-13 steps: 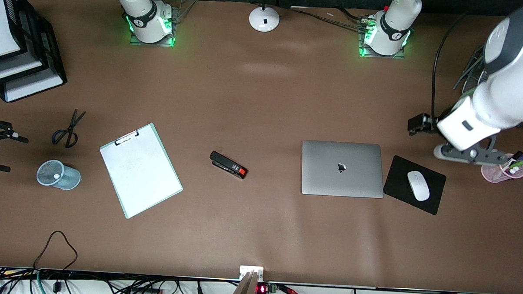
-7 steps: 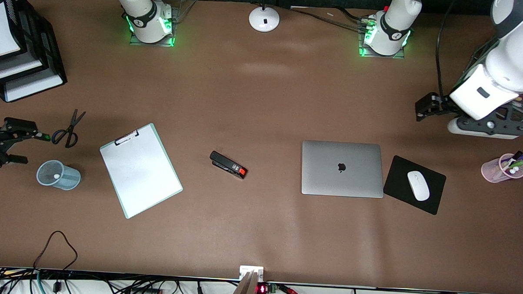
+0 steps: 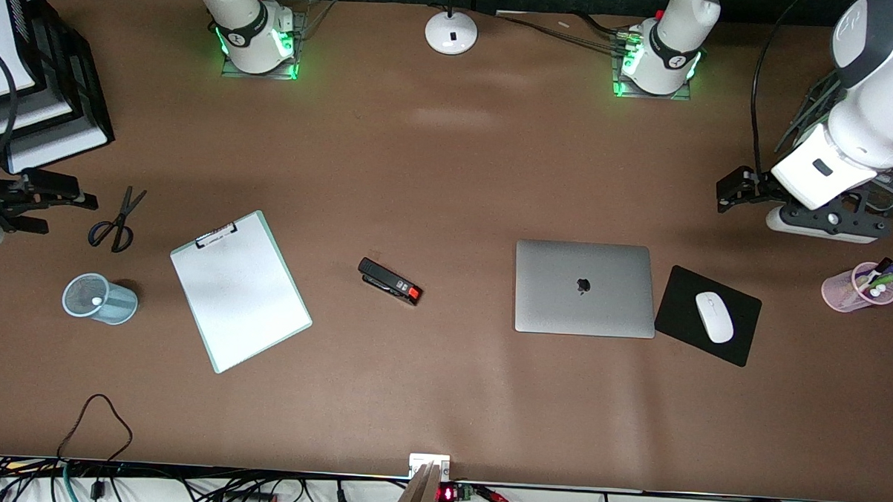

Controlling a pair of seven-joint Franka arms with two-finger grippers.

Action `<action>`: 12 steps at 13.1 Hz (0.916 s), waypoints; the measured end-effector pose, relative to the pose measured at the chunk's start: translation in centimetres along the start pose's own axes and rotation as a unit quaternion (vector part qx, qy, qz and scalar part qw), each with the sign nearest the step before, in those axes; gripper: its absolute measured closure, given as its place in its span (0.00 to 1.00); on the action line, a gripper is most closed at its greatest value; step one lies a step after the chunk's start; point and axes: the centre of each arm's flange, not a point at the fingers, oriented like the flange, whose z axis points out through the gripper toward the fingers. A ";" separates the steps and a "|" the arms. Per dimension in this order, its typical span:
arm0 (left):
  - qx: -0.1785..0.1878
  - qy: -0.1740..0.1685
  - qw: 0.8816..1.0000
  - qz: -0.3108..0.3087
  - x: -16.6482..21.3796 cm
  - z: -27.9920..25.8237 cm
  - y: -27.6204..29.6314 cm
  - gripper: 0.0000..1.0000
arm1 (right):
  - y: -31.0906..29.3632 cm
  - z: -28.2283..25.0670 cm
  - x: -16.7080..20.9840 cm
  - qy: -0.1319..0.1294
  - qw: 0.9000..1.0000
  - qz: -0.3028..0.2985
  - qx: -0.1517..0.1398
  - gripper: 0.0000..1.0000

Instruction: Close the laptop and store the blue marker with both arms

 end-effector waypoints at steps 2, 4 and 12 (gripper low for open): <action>0.002 0.002 1.000 0.010 -1.2 -0.5 1.0 0.00 | -2.3 1.0 1.0 -0.022 0.998 0.045 -0.032 0.00; 0.010 0.006 1.000 0.024 -1.6 -1.0 2.3 0.00 | -5.3 1.9 2.1 -0.035 0.996 0.055 -0.061 0.00; 0.011 0.014 1.000 0.025 -1.6 -1.5 2.4 0.00 | -4.8 1.9 1.9 -0.044 0.994 0.065 -0.080 0.00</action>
